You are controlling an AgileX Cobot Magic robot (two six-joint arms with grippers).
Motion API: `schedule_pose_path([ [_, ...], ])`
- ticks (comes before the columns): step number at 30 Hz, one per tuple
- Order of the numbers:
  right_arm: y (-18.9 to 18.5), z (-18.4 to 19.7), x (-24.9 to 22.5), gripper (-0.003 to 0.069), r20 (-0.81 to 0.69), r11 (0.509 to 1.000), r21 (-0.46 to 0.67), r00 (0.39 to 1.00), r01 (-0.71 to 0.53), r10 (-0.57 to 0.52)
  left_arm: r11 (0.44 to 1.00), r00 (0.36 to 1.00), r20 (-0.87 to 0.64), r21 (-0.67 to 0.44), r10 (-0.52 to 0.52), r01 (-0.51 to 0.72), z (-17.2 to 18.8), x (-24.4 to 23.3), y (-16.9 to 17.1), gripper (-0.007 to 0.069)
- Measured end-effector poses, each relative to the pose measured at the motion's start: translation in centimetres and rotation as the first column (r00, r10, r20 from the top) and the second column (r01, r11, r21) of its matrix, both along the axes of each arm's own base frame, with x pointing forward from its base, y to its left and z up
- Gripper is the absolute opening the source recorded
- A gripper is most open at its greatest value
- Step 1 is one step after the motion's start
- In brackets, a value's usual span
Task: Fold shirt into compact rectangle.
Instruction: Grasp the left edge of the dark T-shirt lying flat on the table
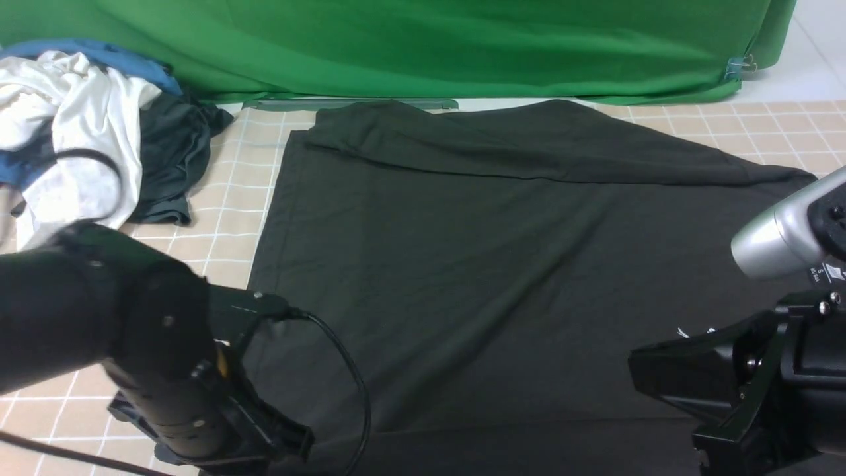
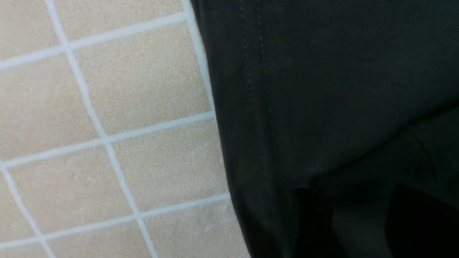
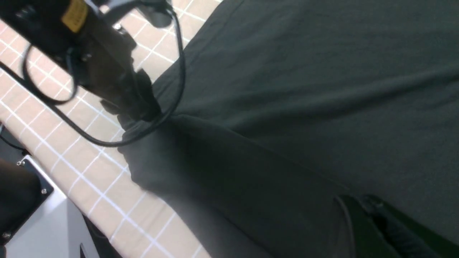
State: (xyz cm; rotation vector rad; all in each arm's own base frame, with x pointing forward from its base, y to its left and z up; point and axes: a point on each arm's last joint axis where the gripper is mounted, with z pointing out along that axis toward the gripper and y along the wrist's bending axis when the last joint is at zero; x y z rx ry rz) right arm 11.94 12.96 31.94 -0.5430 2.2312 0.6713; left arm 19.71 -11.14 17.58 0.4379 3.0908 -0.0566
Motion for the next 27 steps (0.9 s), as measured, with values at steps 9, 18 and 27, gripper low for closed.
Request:
schedule_pose_path([
  [9,0.0,0.0,0.0,0.0045,0.001,1.0,-0.001,1.0,0.0,0.0,1.0,0.999,-0.034,0.019,0.002,-0.001,-1.7,0.6,-0.3,0.042],
  [18,0.0,0.0,0.0,0.0045,0.015,1.0,-0.013,1.0,-0.014,0.014,1.0,1.0,-0.031,0.014,0.005,-0.005,-1.9,0.7,-0.4,0.0392],
  [27,0.0,0.0,0.0,0.0045,0.019,1.0,-0.01,1.0,-0.014,0.014,0.999,0.996,-0.074,-0.015,-0.053,0.052,-2.0,0.3,-0.7,0.0039],
])
